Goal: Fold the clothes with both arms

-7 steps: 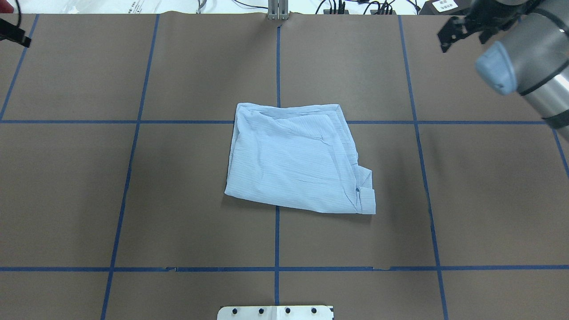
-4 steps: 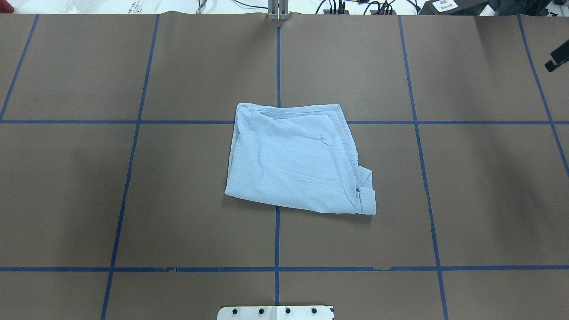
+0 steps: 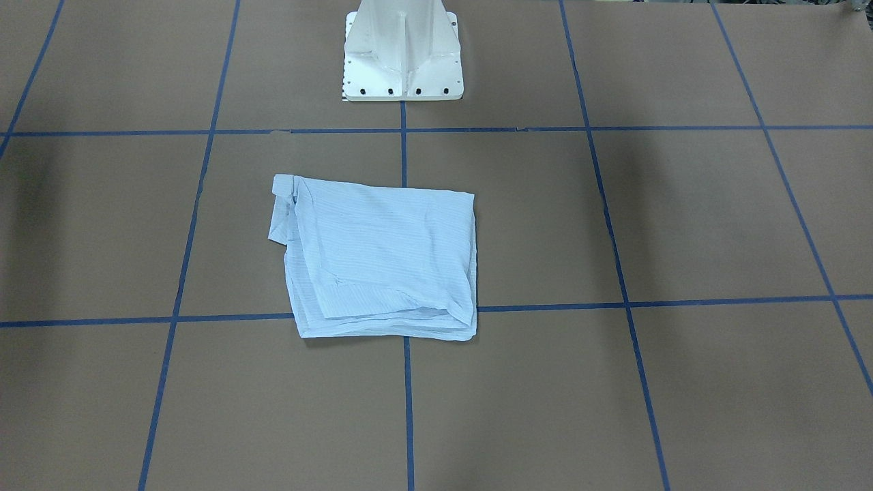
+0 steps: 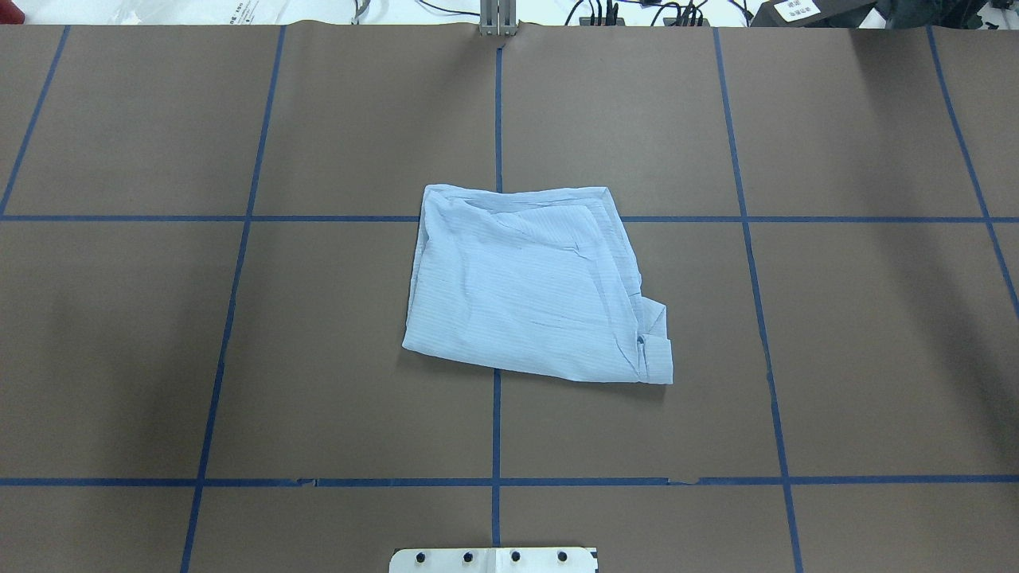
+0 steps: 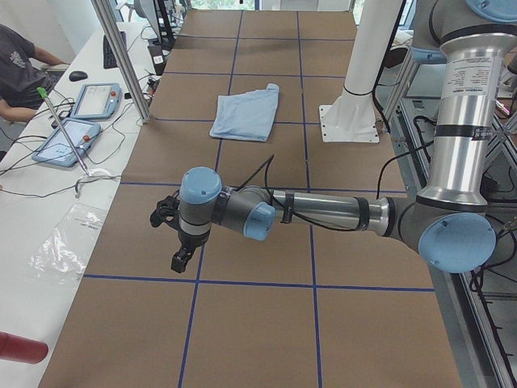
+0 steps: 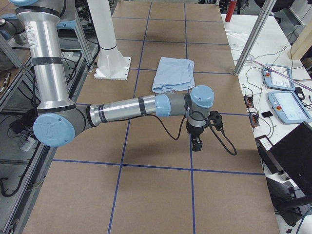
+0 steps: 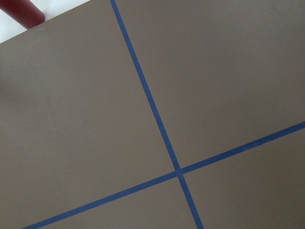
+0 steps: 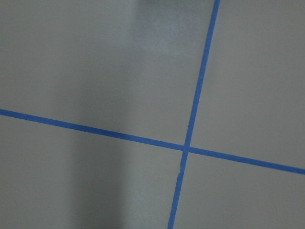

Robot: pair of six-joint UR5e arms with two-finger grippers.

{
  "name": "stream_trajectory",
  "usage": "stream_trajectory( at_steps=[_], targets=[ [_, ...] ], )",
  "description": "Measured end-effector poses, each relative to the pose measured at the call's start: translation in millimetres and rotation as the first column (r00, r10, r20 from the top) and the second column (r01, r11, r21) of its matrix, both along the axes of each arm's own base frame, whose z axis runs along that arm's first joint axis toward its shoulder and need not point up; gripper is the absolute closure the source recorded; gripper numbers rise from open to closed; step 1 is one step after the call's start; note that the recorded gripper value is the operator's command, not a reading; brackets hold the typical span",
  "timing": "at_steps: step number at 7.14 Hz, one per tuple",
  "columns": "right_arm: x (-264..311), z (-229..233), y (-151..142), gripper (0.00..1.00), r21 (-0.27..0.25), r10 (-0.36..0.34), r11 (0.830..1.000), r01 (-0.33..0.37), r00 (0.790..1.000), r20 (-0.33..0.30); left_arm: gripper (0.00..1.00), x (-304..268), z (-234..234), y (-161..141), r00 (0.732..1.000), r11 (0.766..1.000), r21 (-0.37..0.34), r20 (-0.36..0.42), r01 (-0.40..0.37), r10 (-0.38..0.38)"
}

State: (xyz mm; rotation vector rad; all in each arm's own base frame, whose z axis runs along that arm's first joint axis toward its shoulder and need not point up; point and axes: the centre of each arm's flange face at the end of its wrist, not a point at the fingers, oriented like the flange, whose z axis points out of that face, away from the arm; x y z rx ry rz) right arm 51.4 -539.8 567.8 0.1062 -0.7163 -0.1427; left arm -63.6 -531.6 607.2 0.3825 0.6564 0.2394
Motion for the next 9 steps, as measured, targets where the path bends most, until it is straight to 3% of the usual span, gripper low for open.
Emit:
stream_trajectory(
  at_steps=[3, 5, 9],
  targets=[
    [8.0, 30.4, 25.6, 0.00, -0.067, 0.027, 0.997, -0.027, 1.000, -0.006, 0.00, -7.5, 34.1, 15.5, 0.999, 0.998, -0.054, 0.026, 0.024, -0.023],
    [8.0, 21.9, 33.3, 0.00, -0.097, 0.078, 0.992, -0.078, 0.997, 0.001, 0.00, -8.0, 39.0, 16.2, 0.999, 0.992, -0.122, 0.039, 0.032, -0.027],
    [3.9, 20.0, 40.6, 0.00, -0.136, 0.107, 0.986, -0.099, 0.993, 0.053, 0.00, -3.5, -14.7, 35.4, 1.000, 0.947, -0.322, 0.006, 0.011, -0.010]
  ],
)
